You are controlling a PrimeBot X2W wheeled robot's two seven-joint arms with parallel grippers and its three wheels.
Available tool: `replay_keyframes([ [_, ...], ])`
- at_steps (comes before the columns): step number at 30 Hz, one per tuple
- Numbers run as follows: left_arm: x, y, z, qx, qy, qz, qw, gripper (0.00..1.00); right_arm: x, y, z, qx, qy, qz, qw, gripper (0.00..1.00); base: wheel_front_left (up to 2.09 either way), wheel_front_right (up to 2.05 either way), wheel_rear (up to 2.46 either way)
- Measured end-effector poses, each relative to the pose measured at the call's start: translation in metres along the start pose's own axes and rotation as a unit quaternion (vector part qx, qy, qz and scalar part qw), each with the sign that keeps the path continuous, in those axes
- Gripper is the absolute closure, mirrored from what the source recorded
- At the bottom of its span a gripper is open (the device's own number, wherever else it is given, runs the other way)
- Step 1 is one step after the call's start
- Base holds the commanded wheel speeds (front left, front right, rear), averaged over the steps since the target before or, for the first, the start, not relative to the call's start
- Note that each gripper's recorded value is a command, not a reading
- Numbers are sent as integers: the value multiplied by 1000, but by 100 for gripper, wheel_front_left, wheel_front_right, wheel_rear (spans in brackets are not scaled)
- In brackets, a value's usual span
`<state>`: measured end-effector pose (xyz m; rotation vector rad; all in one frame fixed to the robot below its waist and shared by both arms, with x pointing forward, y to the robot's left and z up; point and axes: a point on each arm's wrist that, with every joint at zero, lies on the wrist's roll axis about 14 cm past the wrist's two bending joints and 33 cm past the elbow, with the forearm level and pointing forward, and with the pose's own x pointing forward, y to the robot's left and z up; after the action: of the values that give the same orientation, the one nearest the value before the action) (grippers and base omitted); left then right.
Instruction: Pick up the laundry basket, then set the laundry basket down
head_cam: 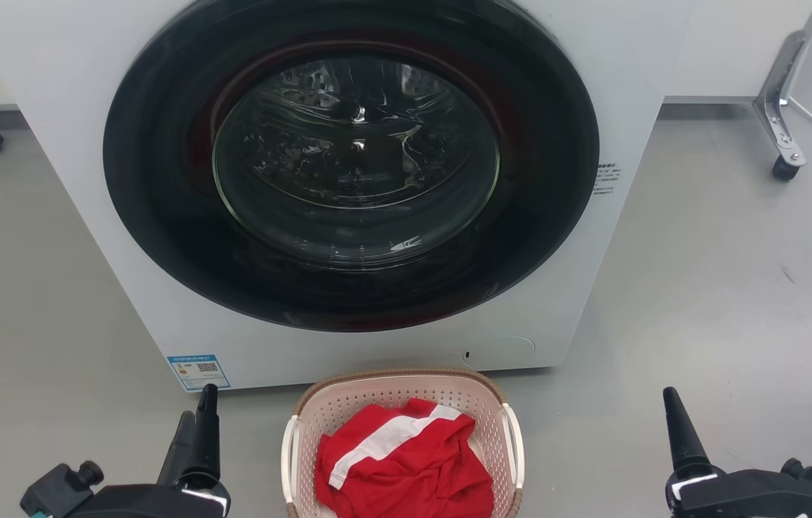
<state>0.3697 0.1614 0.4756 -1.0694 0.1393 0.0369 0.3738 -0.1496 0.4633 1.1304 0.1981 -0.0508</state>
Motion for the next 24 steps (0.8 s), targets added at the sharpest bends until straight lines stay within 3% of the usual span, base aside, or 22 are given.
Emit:
replay_keyframes([
  [11,1,-9,-7,130,4,-12,991,0,2,8,-15,-112,10,10,994,0,0,0,0],
  [24,2,-21,-10,248,-12,-31,968,0,4,23,-25,-223,5,34,974,0,0,0,0],
])
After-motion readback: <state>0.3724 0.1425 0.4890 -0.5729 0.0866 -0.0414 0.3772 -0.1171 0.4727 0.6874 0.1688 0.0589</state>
